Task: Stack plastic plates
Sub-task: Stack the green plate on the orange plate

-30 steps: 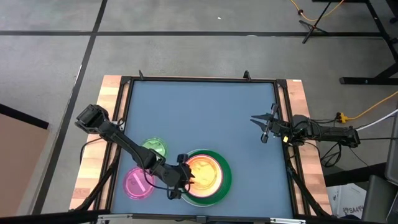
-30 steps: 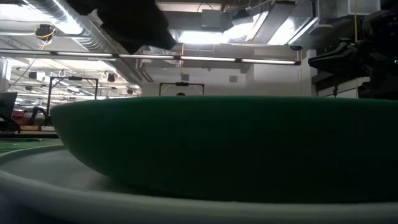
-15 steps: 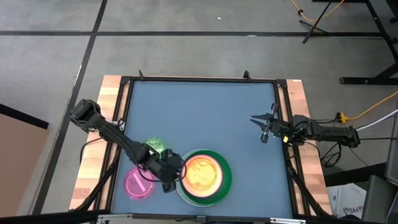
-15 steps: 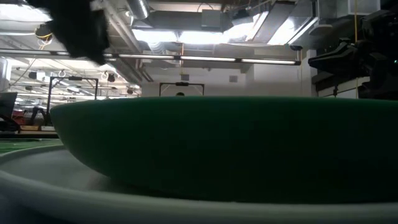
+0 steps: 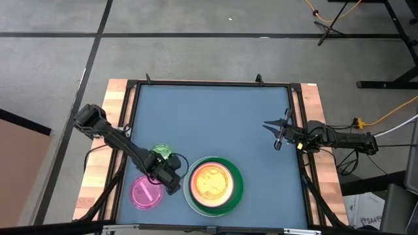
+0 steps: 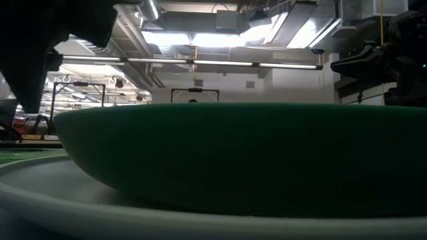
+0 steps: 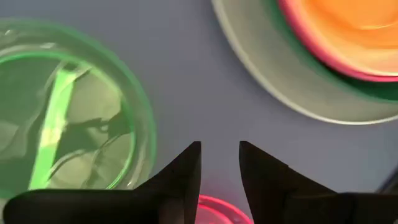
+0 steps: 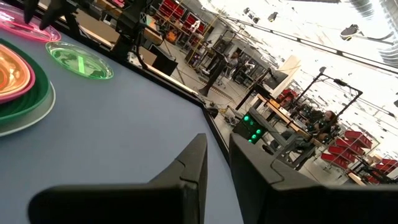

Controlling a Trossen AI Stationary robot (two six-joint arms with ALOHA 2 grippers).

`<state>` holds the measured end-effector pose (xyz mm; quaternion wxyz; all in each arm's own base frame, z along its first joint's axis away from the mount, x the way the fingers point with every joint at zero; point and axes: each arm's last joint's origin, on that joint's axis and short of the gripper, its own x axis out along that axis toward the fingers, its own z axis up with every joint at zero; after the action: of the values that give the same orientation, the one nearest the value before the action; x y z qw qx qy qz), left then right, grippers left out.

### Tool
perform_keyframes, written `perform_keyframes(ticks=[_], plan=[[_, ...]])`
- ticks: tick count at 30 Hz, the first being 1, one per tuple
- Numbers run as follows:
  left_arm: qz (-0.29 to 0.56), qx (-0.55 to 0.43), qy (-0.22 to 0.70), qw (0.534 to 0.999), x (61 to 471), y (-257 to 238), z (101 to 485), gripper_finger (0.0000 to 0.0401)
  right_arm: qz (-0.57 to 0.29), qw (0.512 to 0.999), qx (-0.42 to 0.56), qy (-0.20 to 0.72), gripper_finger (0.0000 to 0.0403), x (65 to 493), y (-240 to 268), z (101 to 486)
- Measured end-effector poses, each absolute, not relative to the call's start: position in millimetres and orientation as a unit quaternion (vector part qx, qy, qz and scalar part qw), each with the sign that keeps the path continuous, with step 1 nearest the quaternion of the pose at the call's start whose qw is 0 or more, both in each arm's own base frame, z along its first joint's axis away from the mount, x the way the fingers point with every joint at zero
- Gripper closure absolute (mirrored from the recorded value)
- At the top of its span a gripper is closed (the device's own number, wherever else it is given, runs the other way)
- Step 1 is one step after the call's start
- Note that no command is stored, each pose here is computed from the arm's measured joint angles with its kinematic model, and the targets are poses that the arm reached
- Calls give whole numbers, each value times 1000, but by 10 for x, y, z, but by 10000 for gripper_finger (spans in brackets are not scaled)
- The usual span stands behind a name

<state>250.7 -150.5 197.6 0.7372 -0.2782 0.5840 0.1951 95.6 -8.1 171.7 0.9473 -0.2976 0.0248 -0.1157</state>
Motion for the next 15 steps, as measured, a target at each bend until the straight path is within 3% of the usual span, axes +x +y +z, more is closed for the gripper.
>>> perform_keyframes(ticks=[15], plan=[[250,-240,611,712,2472,-1474,1703,299,-116,947,-297,25,341,956,-81,1716]])
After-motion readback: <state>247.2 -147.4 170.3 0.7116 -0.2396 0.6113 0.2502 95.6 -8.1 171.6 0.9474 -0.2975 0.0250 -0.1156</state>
